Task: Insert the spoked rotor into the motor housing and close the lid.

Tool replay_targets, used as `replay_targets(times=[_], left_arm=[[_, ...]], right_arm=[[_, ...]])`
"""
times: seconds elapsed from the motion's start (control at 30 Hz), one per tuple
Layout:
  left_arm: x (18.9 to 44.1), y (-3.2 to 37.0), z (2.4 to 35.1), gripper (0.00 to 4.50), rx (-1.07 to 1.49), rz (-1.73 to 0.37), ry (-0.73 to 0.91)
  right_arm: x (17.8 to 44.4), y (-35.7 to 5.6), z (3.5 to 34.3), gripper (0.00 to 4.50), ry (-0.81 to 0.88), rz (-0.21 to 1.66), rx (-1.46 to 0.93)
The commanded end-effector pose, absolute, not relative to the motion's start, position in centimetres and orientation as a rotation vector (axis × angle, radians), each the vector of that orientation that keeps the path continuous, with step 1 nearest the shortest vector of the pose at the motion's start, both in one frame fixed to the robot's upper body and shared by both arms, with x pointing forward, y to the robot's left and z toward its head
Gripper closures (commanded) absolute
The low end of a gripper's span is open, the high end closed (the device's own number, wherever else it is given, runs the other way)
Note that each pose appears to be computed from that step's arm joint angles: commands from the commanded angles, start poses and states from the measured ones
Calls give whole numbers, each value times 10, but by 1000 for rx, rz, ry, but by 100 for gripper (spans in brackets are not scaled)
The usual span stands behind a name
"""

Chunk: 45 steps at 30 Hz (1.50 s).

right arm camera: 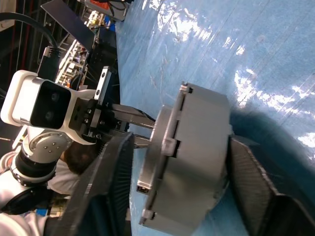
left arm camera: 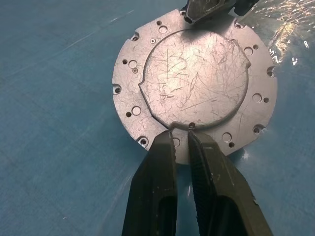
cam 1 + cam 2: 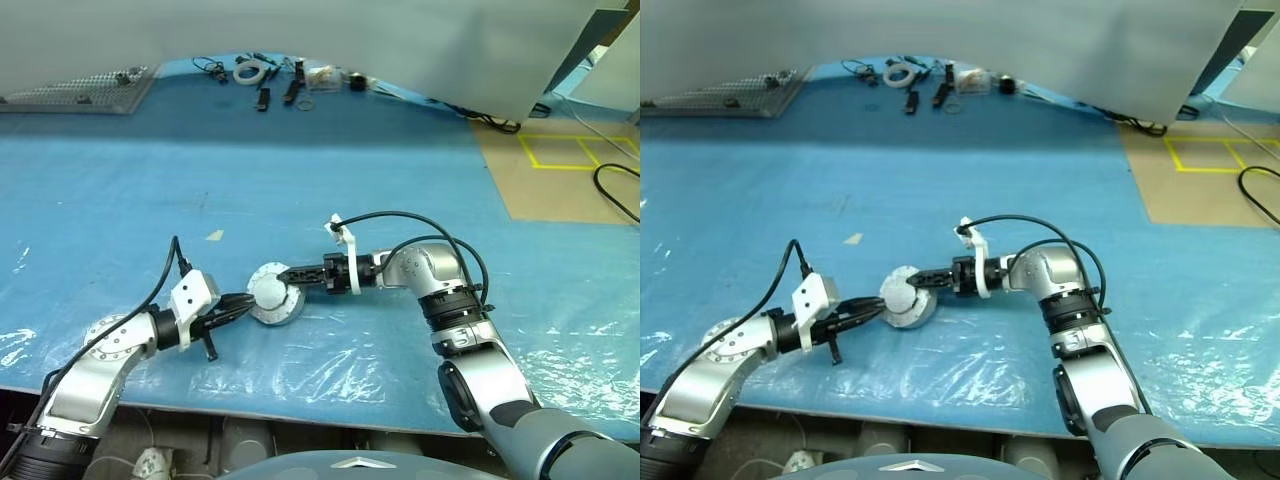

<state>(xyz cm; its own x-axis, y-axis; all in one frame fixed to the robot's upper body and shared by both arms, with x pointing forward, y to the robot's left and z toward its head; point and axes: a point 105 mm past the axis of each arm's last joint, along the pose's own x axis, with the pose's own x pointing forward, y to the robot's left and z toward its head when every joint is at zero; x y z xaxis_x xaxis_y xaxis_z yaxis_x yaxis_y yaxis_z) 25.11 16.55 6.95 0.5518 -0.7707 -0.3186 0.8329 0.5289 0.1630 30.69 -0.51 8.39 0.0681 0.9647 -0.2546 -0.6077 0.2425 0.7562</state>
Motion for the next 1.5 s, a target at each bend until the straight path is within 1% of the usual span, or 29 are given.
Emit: replay_targets(times=[0.03,0.1,0.13,0.37,0.47,0.57,0.67,0.77,0.87,1.03,1.17,1.27,1.47,1.5], left_arm=[[249,161,66,398,312,-983,232],[249,161,66,398,313,-983,233],[249,161,66,398,313,-984,233],[251,160,67,398,309,-990,229],[253,158,74,398,285,-987,208],[259,159,92,398,248,-968,151],[263,156,135,398,99,-950,24],[262,158,160,398,36,-939,-37],[261,165,169,398,26,-907,-49],[263,181,177,398,-44,-836,-55],[265,194,175,398,-103,-777,-24],[265,194,170,398,-101,-768,6],[277,190,162,398,-105,-735,-8],[282,191,163,380,-138,-714,-17]], right_arm=[[299,8,92,284,830,1356,558],[300,7,92,323,826,1352,553],[301,6,92,333,825,1349,555],[302,5,94,333,814,1354,554],[303,5,94,333,819,1346,560],[306,2,93,333,819,1324,558],[313,-4,90,333,814,1280,572],[320,-9,91,333,805,1238,615],[330,-16,95,333,798,1186,709],[338,-28,101,333,774,1137,816],[351,-36,115,333,704,1090,915],[362,-42,130,333,634,1062,974],[376,-43,167,333,497,1065,1046],[378,-43,175,333,470,1071,1052]])
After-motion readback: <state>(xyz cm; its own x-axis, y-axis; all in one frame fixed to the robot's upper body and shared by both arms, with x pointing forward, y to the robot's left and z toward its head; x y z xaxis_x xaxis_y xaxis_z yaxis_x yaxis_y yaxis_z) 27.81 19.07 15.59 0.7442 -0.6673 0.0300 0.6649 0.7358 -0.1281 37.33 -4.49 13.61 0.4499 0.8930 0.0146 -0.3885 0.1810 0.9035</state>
